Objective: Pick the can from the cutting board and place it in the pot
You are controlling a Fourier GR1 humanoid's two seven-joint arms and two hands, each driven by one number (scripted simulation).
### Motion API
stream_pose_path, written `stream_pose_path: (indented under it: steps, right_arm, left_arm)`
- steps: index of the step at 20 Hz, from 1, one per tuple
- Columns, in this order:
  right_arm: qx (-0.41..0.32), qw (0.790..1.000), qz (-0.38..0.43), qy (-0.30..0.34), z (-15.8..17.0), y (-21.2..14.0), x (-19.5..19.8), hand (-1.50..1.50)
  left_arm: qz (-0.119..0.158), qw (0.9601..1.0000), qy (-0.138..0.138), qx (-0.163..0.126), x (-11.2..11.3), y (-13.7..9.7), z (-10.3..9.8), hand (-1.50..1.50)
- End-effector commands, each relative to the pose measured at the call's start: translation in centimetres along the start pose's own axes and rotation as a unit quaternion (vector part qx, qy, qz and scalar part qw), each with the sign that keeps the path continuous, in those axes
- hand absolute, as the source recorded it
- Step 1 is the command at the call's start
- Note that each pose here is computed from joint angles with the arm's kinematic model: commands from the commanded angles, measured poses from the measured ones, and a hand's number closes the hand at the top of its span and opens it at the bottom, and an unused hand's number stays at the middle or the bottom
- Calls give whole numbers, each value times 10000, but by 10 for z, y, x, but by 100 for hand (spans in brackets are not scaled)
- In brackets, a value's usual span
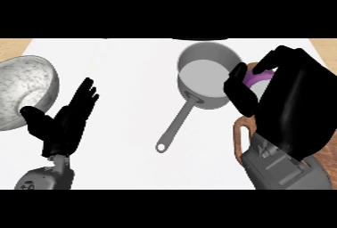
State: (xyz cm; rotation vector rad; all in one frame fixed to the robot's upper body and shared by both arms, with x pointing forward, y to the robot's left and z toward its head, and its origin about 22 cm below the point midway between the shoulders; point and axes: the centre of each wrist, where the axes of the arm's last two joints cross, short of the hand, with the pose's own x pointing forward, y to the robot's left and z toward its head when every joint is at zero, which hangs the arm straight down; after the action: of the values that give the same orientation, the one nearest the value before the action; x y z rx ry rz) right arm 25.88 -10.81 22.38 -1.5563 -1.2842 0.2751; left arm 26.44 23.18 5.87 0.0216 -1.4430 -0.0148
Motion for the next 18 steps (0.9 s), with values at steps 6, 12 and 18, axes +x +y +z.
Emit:
stream_pose_path:
  steps: [6,12,18]
  right_arm:
    - [-52,9943,259,1031,3,-32,61,150]
    - [155,9890,419,1409,-27,-19,73,150]
    - [513,9867,546,1446,-45,14,85,150]
  left_arm:
    - [5,9998,-108,-162,4,-15,-11,0]
    - [18,9996,-212,-203,7,-12,-9,0]
    - [29,9994,-167,-295,16,-16,-8,0]
